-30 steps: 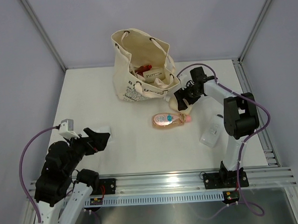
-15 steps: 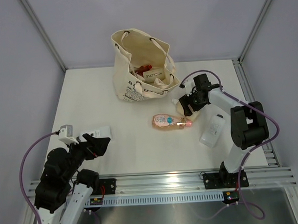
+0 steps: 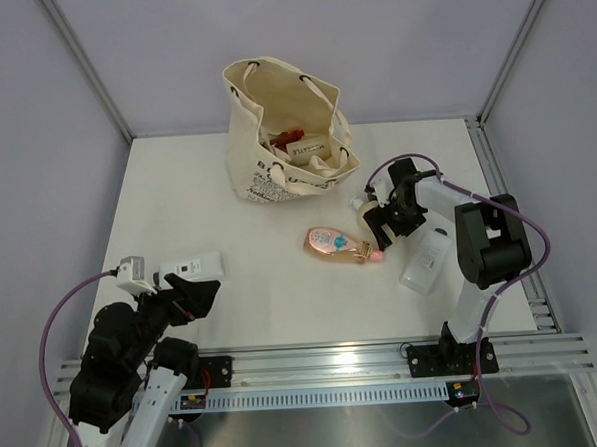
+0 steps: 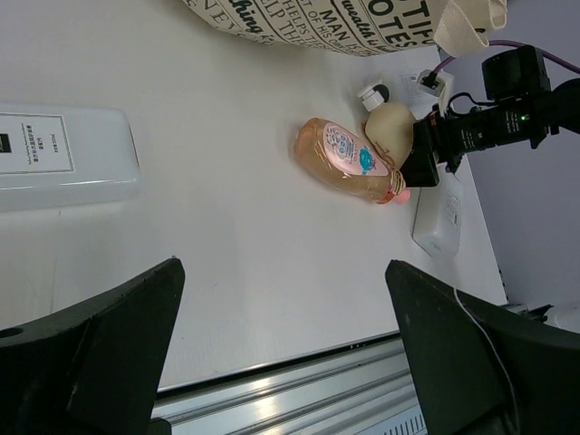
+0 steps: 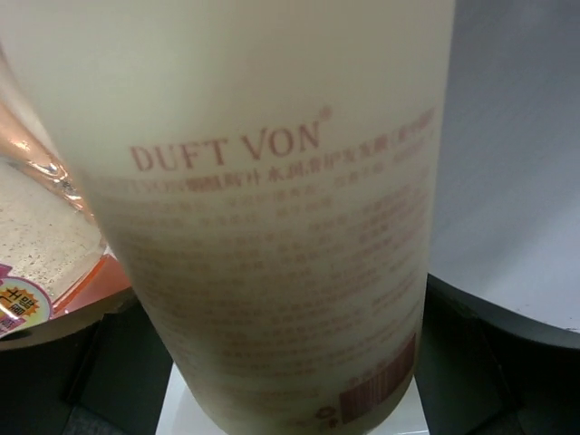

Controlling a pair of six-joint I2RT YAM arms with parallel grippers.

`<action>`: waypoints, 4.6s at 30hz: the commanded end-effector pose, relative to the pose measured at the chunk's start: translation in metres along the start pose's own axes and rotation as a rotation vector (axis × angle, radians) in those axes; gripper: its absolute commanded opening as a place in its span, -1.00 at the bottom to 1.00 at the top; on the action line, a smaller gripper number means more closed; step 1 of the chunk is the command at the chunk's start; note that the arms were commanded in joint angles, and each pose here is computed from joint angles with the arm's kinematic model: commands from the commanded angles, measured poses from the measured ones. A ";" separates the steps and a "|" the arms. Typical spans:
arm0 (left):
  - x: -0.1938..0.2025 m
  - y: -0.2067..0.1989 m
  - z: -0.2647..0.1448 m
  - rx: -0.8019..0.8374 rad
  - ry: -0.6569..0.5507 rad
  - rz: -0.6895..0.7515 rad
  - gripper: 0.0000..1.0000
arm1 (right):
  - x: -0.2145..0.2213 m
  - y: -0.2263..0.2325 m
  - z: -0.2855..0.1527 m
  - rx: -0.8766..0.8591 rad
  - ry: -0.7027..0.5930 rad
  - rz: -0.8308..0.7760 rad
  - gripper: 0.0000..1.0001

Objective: Place the personal care products into the canvas bag

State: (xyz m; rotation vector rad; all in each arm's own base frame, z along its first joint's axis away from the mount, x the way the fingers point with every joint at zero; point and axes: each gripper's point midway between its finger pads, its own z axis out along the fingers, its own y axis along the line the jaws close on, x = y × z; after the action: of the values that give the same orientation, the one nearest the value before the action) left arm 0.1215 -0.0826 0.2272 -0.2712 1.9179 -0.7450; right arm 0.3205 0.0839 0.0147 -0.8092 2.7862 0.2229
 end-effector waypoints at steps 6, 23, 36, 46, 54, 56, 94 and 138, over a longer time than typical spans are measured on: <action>-0.006 -0.007 -0.006 0.025 -0.024 0.001 0.98 | -0.013 0.005 -0.005 -0.042 -0.017 -0.001 0.79; -0.002 -0.009 -0.006 0.044 -0.013 -0.018 0.98 | -0.033 0.022 -0.079 -0.201 -0.263 0.038 -0.73; 0.009 -0.013 0.010 0.080 0.024 -0.105 0.98 | -0.033 0.042 -0.192 -0.124 -0.542 -0.115 -1.00; 0.010 -0.009 0.012 0.055 0.036 -0.098 0.98 | -0.074 0.071 -0.331 -0.081 -0.849 -0.240 -1.00; 0.011 -0.006 0.018 0.032 0.053 -0.112 0.98 | -0.135 0.116 -0.409 -0.133 -1.005 -0.423 -1.00; 0.011 -0.006 0.020 0.029 0.052 -0.126 0.98 | -0.155 0.133 -0.413 -0.158 -1.024 -0.466 -1.00; 0.011 0.080 0.066 -0.548 -0.093 -0.669 0.98 | -0.260 0.149 -0.313 -0.003 -0.935 -0.604 0.99; 0.037 0.207 0.154 -1.220 0.236 -0.914 0.98 | -0.005 0.111 -0.233 -0.286 -0.921 -0.222 0.99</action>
State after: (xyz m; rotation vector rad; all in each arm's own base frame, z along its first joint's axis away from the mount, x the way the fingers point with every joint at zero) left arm 0.2560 -0.0009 0.0301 -1.9759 2.2265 0.0104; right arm 0.2250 0.1261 0.2426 -0.7760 1.8606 0.7206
